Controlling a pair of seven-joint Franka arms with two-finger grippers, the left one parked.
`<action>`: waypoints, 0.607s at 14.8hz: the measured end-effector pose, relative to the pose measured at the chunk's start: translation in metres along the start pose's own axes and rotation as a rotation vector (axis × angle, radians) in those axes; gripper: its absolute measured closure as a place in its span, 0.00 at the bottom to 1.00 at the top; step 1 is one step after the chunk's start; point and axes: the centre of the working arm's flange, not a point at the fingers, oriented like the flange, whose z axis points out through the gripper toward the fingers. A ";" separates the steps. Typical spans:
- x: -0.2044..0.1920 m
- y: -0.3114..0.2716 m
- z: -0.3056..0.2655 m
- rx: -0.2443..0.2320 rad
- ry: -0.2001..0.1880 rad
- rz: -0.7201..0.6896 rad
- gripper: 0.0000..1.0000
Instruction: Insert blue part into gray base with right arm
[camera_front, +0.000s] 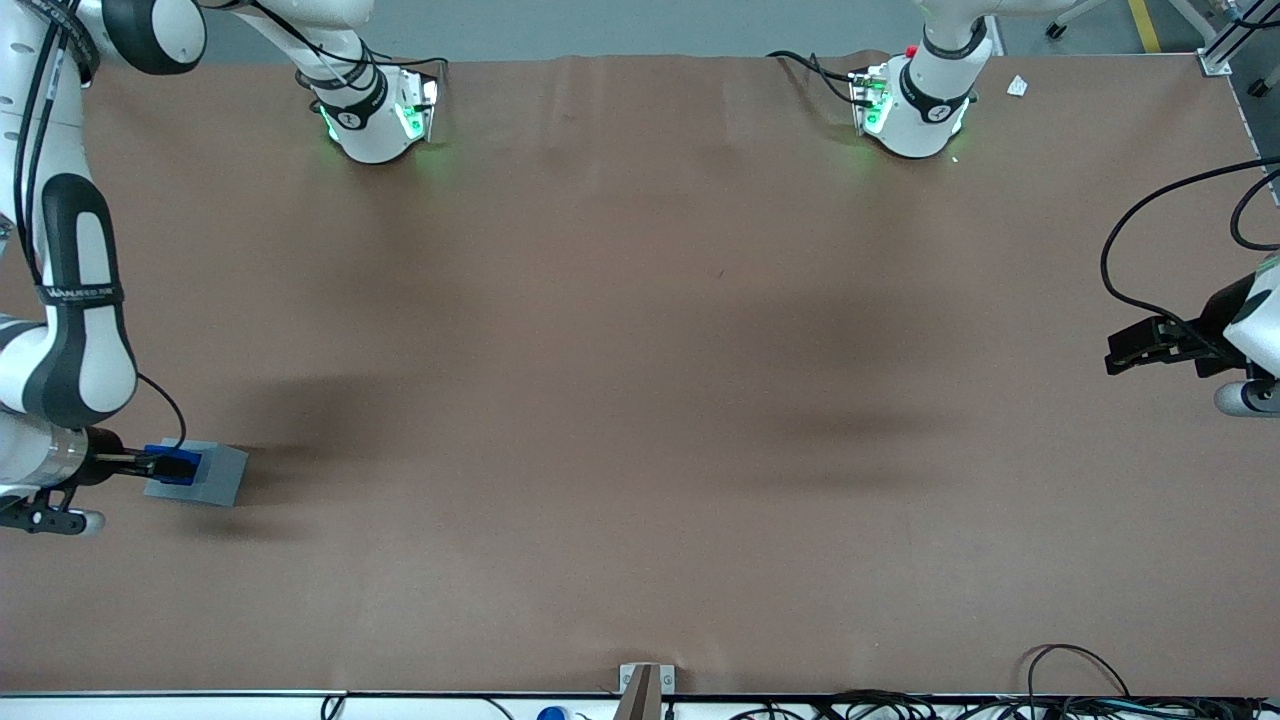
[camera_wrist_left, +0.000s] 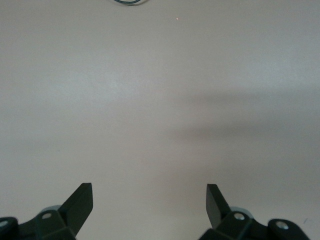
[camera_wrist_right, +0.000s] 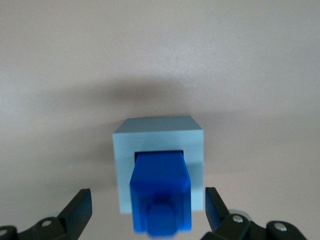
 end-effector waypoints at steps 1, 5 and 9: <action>-0.004 -0.001 -0.021 0.002 0.000 -0.001 0.00; -0.027 -0.012 -0.099 0.009 -0.003 -0.014 0.00; -0.059 -0.048 -0.175 0.013 -0.005 -0.001 0.00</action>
